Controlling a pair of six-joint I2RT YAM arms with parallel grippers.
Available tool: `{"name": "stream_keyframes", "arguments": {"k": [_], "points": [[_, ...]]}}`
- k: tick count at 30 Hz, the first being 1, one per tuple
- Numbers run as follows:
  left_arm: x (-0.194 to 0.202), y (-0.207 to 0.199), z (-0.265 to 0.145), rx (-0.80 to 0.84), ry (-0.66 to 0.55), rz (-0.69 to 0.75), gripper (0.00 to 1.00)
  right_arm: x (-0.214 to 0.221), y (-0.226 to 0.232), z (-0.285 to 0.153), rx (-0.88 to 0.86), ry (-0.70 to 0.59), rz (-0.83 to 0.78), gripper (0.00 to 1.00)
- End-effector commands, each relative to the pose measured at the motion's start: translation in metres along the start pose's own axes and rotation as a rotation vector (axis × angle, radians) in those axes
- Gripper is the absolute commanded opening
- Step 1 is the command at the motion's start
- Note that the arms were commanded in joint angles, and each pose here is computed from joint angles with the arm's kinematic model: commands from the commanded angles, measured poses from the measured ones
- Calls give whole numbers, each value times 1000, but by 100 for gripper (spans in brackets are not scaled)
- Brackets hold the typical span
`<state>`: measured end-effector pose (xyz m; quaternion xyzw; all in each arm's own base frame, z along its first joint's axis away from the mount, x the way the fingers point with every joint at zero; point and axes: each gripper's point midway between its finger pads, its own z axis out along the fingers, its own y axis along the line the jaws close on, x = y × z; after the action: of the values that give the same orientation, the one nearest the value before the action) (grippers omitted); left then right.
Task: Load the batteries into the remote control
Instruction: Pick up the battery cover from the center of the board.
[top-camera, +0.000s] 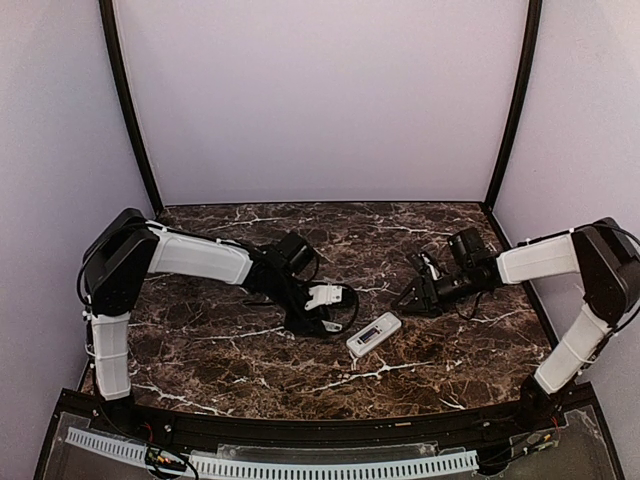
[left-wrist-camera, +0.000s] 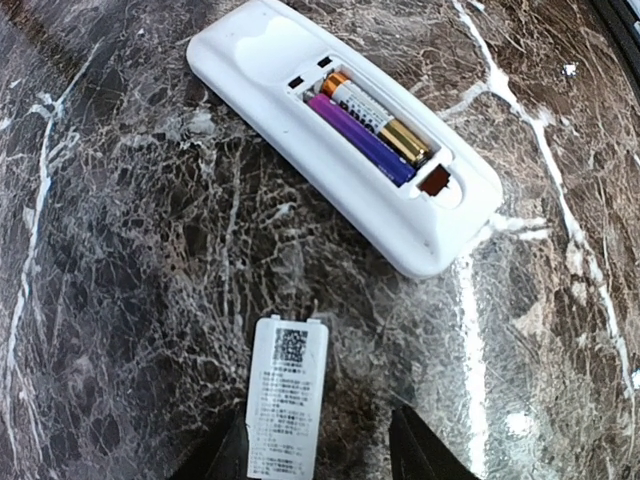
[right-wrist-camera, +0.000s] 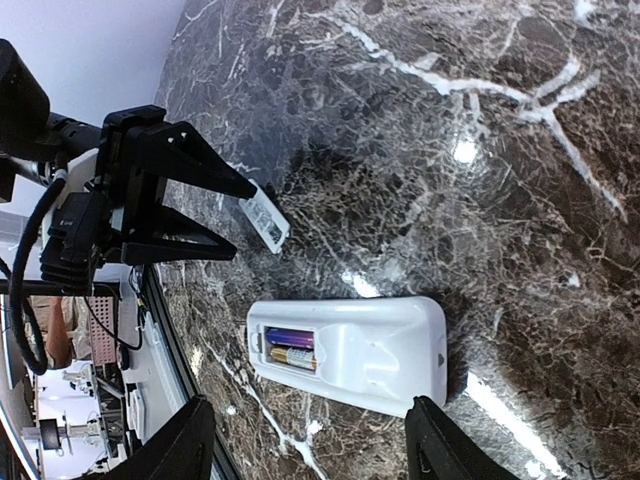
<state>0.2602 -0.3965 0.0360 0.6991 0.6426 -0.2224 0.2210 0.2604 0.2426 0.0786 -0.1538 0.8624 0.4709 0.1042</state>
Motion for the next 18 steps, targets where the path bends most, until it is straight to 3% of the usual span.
{"name": "stream_keyframes", "arguments": {"k": [1,14,18], "points": [[4,2,2,12,17,31,49,-7,-11,8,5,-2,10,64],[28,-6,8,28,94,-34,44,-3,-19,21,-42,24,42,60],[29,-2,5,-5,92,-29,38,3,-19,24,-51,41,49,58]]}}
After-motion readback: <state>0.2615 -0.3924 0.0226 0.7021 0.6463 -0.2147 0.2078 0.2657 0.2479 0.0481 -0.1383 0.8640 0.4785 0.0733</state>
